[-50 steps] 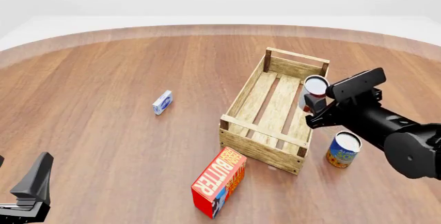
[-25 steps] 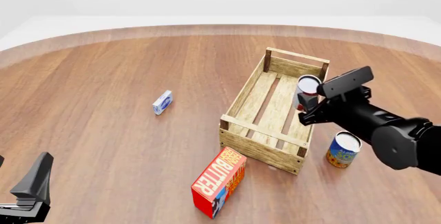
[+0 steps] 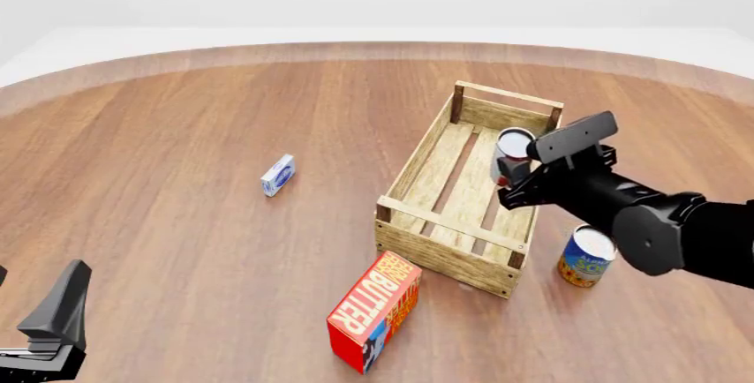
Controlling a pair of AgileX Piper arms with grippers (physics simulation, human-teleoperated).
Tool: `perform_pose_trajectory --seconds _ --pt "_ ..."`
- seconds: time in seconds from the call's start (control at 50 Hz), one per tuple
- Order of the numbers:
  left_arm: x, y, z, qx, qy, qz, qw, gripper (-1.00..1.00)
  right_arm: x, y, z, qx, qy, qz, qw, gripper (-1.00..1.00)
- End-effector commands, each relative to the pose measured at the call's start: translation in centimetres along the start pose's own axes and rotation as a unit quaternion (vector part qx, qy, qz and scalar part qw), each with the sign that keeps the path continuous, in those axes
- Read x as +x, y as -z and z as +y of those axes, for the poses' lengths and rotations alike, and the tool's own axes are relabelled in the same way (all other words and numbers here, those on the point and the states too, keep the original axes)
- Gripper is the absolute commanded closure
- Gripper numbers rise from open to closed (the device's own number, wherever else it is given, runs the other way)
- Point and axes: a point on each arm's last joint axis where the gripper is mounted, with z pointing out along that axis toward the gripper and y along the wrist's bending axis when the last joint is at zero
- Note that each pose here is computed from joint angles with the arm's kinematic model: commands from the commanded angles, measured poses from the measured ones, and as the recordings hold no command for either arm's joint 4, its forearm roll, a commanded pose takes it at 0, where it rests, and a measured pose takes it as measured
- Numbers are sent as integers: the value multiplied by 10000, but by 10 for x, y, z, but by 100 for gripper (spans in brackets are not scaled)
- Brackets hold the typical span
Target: Pick up the tomato sauce, and put it in the wooden tray.
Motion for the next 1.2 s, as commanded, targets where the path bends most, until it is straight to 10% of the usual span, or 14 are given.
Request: perform_pose_trajectory --seconds 0.02,1.2 --pt "0 0 0 0 0 0 10000 -100 -1 -8 1 -20 -82 -15 10000 100" --pt "0 0 0 0 0 0 10000 -100 6 -39 13 -175 -137 51 9997 100"
